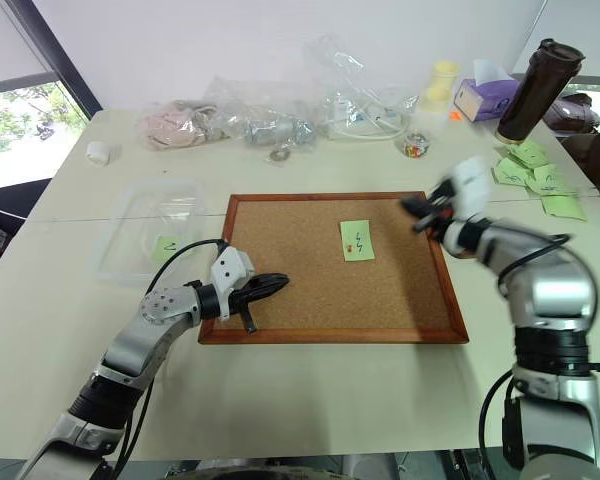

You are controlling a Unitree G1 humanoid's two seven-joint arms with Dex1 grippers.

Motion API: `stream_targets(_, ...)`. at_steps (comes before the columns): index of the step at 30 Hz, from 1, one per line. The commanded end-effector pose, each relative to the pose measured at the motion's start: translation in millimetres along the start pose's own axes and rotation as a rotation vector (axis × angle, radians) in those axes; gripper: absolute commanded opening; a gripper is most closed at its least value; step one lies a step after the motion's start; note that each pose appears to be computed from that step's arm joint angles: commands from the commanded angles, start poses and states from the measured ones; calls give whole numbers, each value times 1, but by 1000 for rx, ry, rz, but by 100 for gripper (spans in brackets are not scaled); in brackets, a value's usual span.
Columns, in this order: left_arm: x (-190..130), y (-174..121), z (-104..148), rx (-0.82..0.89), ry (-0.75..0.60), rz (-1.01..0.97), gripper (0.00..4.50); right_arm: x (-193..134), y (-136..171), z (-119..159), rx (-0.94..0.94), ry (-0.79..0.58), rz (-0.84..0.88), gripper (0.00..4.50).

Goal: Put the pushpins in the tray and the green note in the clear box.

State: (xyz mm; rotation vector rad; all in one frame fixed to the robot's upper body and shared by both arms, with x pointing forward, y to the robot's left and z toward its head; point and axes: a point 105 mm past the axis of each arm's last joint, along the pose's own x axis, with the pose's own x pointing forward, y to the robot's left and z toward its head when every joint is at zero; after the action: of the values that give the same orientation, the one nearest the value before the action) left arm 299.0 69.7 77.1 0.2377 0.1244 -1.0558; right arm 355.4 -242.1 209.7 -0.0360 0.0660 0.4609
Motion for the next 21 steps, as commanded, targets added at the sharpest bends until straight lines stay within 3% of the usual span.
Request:
stream_targets(1,2,-11,-28,-59,96,-33,0,-19,-28,1,81,-33,-108,7)
stream_targets(9,3,-12,-29,-62,95,-40,0,-51,-75,-45,93,101,-314,7)
stream_targets(21,-1,-11,-30,-60,103,-33,0,-48,-65,-81,109,174,-288,7)
